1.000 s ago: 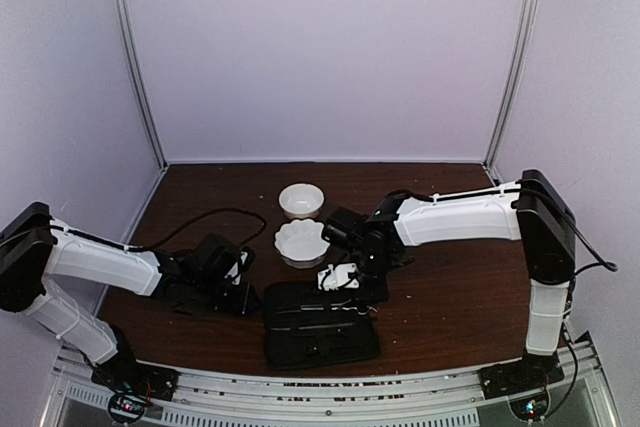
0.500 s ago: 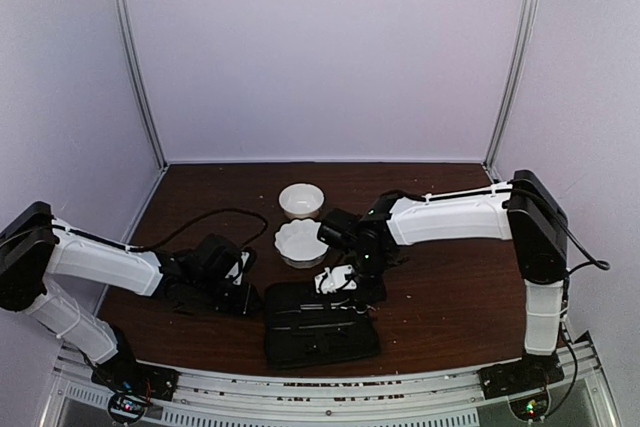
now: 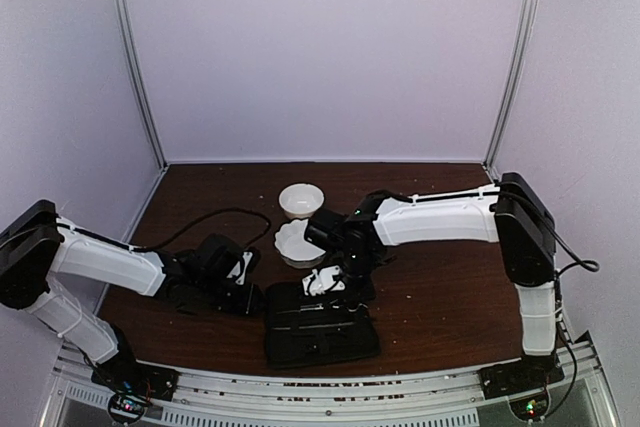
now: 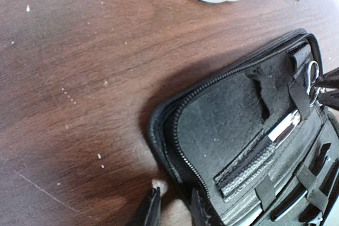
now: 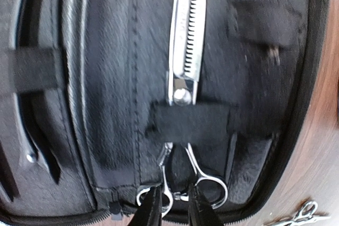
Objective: Sort the hair-cutting tools
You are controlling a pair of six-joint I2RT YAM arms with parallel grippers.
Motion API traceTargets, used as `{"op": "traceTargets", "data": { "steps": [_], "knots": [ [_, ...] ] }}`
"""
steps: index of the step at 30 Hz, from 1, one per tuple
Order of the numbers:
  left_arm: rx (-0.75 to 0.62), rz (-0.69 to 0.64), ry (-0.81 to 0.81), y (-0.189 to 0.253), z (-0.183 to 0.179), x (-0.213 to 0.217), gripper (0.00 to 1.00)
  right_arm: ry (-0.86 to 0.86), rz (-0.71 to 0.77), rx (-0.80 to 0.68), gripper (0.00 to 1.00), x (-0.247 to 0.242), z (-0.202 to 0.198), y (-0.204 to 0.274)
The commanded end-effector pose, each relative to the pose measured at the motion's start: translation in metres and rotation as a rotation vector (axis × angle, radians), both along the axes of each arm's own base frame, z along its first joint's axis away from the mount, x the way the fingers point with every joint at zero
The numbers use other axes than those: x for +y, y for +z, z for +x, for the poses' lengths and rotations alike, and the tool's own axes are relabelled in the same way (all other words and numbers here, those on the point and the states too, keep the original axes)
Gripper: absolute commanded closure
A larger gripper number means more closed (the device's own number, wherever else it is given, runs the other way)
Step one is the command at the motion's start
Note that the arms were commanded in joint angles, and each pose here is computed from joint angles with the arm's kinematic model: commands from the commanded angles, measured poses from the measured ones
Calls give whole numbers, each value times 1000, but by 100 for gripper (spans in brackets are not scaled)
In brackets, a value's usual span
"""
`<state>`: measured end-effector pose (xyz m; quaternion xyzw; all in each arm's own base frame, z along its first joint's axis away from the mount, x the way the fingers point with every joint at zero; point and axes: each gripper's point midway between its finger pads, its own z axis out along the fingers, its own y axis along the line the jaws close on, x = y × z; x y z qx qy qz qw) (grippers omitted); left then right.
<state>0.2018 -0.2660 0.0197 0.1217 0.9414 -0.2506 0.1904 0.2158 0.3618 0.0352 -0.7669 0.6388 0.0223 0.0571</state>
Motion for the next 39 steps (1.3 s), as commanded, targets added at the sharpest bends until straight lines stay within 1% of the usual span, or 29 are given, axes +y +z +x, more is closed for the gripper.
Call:
{"op": "traceTargets", "data": {
  "steps": [1, 8, 17, 30, 33, 39],
  "knots": [
    [98, 88, -23, -29, -20, 16, 76, 45, 9, 47, 80, 18, -16, -10],
    [104, 86, -23, -31, -22, 18, 76, 62, 43, 93, 80, 37, -27, -8],
    [100, 81, -22, -31, -21, 16, 76, 47, 89, 63, 79, 49, -22, 0],
    [96, 91, -24, -31, -20, 17, 76, -20, 152, 7, 76, 27, -9, 45],
    [94, 91, -27, -30, -20, 17, 76, -44, 150, 4, 76, 17, -5, 47],
    [88, 92, -22, -29, -19, 18, 76, -93, 111, 1, 79, -4, 4, 33]
  ]
}}
